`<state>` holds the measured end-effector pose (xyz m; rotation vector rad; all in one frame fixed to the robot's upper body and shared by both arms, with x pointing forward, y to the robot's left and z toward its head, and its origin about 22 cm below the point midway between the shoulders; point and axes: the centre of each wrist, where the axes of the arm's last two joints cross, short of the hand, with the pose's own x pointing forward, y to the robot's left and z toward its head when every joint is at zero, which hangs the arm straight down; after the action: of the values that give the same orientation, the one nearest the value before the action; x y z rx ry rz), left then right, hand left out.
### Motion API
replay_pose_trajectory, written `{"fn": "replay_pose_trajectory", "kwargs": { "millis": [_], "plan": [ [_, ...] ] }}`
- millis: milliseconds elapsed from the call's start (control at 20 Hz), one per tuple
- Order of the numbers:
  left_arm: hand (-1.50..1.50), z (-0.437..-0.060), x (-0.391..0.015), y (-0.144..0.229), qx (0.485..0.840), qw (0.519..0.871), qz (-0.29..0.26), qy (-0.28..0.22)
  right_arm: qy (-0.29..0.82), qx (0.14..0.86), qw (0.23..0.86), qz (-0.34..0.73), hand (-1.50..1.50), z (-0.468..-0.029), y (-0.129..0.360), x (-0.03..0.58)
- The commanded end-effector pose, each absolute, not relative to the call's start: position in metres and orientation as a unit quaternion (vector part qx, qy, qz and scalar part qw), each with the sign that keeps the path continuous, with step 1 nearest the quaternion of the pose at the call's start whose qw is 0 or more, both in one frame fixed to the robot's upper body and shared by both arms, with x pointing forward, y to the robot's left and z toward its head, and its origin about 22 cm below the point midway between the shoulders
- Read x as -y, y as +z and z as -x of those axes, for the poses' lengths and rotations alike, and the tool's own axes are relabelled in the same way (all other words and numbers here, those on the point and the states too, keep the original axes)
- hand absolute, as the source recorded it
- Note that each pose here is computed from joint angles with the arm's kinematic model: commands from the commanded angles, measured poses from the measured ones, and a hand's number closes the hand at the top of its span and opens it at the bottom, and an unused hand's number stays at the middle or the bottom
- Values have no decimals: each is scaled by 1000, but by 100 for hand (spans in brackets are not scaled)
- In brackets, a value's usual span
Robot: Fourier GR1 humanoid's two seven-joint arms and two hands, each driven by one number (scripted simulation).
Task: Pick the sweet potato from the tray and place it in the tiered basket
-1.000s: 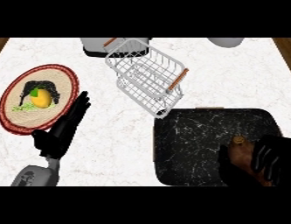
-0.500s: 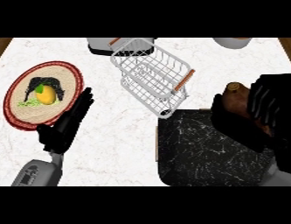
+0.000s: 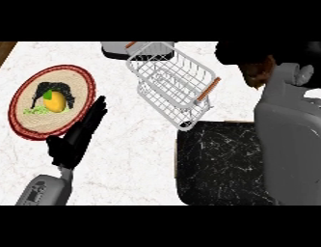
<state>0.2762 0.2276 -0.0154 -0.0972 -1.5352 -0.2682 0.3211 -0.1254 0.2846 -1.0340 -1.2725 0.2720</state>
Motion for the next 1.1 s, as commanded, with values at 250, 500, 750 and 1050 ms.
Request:
{"fn": "replay_pose_trajectory", "kwargs": {
  "millis": [250,500,750,1050],
  "plan": [
    [0,-278,-226,-13,700,703,45,-118,125,484,750,432,150,-407,286,95],
    [0,-269,-220,-18,697,704,46,-128,119,489,753,424,150,-432,275,77],
    [0,-294,-217,-6,703,699,47,-124,96,506,761,393,150,-448,259,67],
    [0,-278,-216,-17,703,699,50,-122,62,506,795,330,150,-455,264,58]
  ]
}}
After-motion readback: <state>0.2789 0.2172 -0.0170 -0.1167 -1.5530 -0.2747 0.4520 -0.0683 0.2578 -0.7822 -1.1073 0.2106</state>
